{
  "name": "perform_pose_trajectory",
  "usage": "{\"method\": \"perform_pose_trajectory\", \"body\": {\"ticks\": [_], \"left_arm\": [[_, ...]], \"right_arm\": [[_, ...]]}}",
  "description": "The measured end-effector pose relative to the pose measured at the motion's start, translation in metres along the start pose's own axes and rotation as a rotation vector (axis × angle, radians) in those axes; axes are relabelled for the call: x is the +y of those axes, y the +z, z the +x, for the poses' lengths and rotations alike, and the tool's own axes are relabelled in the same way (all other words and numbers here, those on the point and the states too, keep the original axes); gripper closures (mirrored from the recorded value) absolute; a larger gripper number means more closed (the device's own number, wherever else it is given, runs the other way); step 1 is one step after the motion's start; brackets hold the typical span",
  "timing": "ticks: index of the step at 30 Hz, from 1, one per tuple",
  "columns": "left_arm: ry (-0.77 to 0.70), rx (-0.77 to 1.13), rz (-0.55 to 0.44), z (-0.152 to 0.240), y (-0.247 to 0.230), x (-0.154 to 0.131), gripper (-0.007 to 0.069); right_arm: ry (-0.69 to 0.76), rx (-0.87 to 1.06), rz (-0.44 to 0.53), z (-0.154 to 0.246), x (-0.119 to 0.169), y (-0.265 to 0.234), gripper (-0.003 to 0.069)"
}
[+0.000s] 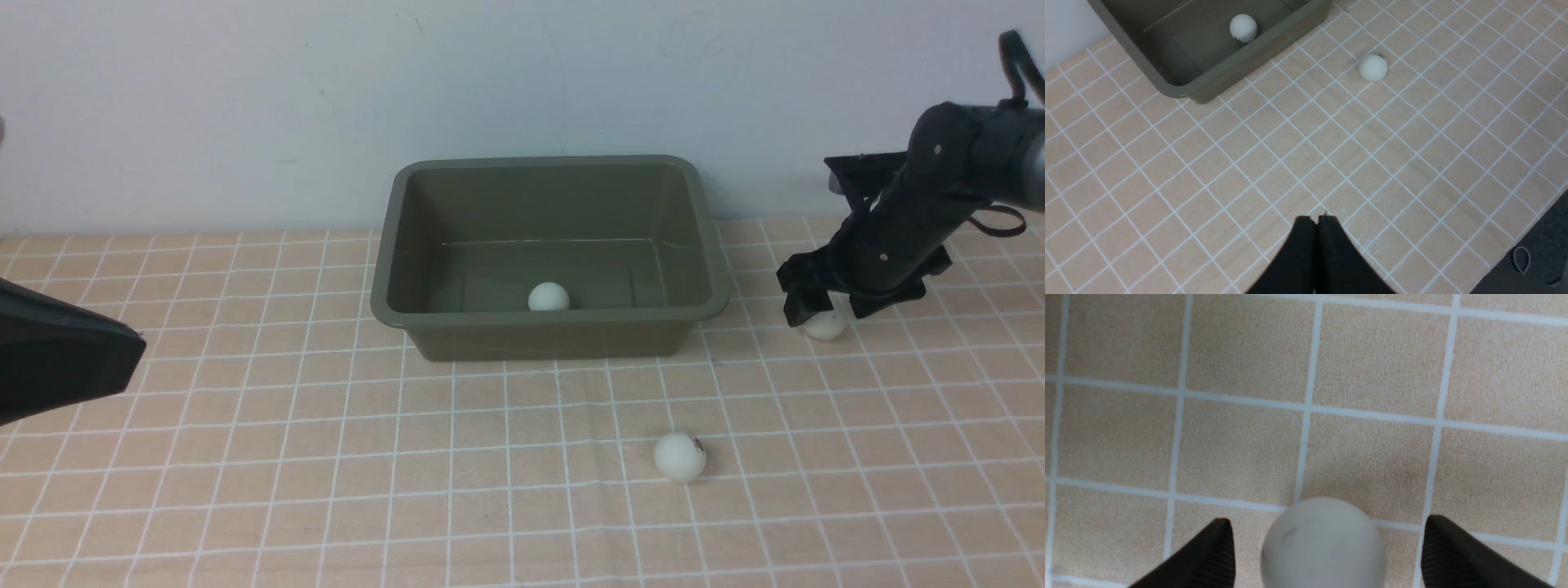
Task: Put the table tennis balls into the box on the light coffee tablecloth.
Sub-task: 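Reach for and grasp a ping pong ball on the table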
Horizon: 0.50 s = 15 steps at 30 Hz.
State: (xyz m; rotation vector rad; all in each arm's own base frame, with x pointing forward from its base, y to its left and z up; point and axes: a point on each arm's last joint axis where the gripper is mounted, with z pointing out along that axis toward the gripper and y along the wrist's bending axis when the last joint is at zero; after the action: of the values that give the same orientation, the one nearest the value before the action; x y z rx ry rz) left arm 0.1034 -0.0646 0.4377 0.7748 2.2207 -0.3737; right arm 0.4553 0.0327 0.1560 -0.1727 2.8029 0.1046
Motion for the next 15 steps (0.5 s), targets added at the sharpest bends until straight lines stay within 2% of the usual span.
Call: {"method": "perform_pose_trajectory", "body": {"ticks": [4, 7, 15], "left_arm": [[0.000, 0.000, 0.001, 0.0000, 0.0000, -0.0001, 0.0694], [-0.001, 0.003, 0.001, 0.0004, 0.0007, 0.0000, 0.0694], [-0.002, 0.005, 0.002, 0.0009, 0.0014, 0.0001, 0.0694]], "right_arm": [[0.000, -0.005, 0.000, -0.0009, 0.0000, -0.0005, 0.0210], [0.000, -0.006, 0.000, -0.0012, 0.0000, -0.0007, 0.0308], [-0.002, 0.055, -0.010, -0.0009, 0.0012, -0.0073, 0.0307]]}}
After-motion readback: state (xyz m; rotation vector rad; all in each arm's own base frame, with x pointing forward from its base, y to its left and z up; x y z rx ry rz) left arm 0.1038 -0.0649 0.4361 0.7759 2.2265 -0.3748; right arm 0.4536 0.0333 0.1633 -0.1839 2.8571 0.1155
